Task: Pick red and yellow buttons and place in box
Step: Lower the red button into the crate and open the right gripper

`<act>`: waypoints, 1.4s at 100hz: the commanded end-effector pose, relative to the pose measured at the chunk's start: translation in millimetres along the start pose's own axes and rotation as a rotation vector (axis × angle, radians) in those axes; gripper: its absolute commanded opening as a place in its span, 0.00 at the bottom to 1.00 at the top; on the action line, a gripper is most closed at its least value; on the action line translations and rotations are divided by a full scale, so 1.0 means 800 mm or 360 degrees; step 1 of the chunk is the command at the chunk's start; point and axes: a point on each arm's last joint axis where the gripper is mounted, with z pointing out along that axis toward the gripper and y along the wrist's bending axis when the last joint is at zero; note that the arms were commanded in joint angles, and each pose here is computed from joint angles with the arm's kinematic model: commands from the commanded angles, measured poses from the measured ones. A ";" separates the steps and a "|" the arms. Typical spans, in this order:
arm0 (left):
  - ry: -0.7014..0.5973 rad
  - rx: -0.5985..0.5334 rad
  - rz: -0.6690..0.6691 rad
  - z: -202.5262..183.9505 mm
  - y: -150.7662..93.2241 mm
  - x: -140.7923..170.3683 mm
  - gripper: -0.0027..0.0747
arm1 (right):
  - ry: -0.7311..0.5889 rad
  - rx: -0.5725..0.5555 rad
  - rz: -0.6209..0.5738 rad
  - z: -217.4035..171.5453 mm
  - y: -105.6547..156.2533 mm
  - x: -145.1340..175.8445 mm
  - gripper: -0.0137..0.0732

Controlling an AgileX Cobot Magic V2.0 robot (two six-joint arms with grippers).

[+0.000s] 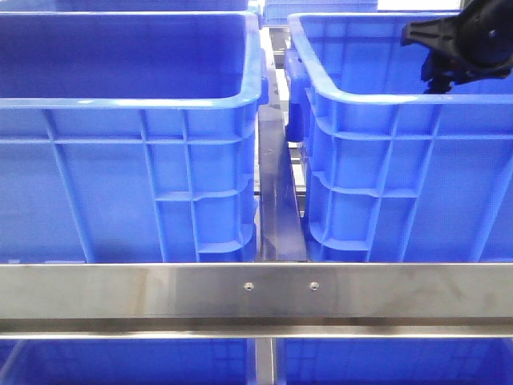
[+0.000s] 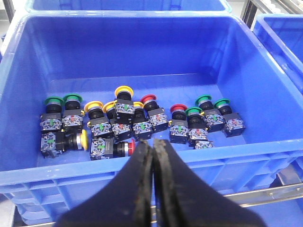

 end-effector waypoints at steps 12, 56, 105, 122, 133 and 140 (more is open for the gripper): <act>-0.0153 0.0023 -0.0025 -0.004 -0.002 -0.017 0.01 | -0.0123 -0.0008 -0.0020 -0.003 0.005 -0.032 0.19; -0.0153 0.0023 -0.0025 -0.004 -0.002 -0.017 0.01 | 0.0032 -0.0105 -0.0032 0.026 0.010 0.000 0.19; -0.0153 0.0023 -0.0025 -0.004 -0.002 -0.017 0.01 | 0.0071 -0.0229 -0.0035 0.025 0.019 0.002 0.63; -0.0153 0.0023 -0.0025 -0.004 -0.002 -0.017 0.01 | 0.0044 -0.0237 -0.0034 0.018 0.020 -0.005 0.63; -0.0153 0.0023 -0.0025 -0.004 -0.002 -0.017 0.01 | 0.0011 -0.0242 -0.0047 0.010 0.021 -0.013 0.63; -0.0153 0.0023 -0.0025 -0.004 -0.002 -0.017 0.01 | -0.0019 -0.0244 -0.0064 0.002 0.021 -0.020 0.63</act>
